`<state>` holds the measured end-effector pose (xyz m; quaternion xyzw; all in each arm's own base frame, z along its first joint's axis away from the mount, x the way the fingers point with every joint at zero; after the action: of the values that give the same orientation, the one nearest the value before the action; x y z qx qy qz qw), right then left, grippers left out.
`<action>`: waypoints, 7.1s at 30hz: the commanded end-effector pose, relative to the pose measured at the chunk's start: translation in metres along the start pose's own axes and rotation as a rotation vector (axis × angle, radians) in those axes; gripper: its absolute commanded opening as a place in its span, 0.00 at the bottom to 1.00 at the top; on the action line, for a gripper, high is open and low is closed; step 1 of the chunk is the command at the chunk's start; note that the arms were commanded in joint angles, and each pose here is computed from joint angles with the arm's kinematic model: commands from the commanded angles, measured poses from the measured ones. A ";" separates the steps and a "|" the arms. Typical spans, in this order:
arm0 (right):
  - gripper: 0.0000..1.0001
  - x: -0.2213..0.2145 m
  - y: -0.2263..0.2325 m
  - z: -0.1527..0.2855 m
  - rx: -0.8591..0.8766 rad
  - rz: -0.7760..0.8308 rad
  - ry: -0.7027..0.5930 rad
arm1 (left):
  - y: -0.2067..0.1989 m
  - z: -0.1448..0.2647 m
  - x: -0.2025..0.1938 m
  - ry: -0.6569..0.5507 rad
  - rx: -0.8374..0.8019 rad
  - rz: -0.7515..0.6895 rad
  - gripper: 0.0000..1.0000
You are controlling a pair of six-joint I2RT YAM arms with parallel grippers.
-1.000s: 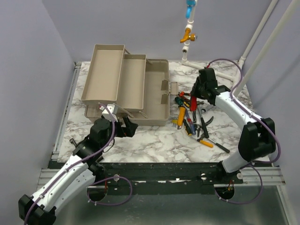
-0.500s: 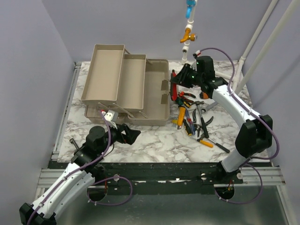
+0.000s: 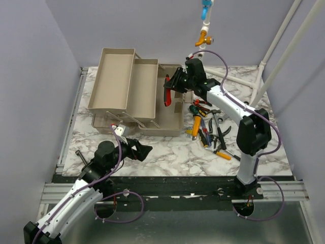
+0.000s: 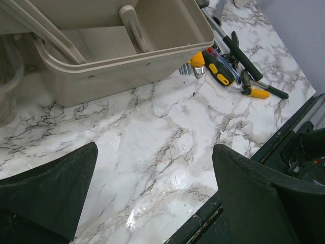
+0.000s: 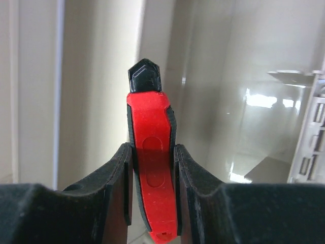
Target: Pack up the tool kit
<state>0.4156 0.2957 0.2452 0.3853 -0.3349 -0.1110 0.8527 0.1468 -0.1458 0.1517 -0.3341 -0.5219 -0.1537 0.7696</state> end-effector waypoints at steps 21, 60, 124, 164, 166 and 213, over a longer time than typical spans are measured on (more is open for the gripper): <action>0.25 -0.080 -0.081 -0.123 -0.427 0.089 0.024 | -0.006 0.004 0.001 -0.072 -0.062 -0.022 0.98; 0.85 -0.045 -0.131 0.131 -0.488 0.071 -0.275 | 0.014 0.007 0.001 -0.087 0.117 0.052 0.98; 0.01 -0.006 -0.019 0.087 -0.008 0.237 -0.105 | 0.006 0.005 -0.001 -0.088 0.034 0.028 0.99; 0.46 -0.017 -0.050 -0.121 -0.300 0.133 -0.035 | 0.002 0.005 -0.001 -0.095 -0.004 0.008 0.98; 0.51 -0.010 -0.038 -0.107 -0.281 0.139 -0.054 | 0.001 0.005 -0.001 -0.094 -0.008 0.006 0.98; 0.47 -0.139 -0.220 0.108 -0.782 0.285 0.180 | -0.034 0.004 -0.012 -0.064 -0.186 -0.044 0.99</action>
<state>0.2570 0.1458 0.0818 -0.0059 -0.2545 -0.0725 0.9643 0.1175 -0.1696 0.1531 -0.3984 -0.5308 -0.2130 0.7171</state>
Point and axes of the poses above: each gripper's point midway between its finger pads, its own z axis back along the fingers, its own y axis along the line the jaws close on, x = y × z, the point moved 5 cm from there along z, back along the fingers, and after that the axes turned 8 degrees about -z, right-handed, at the moved point
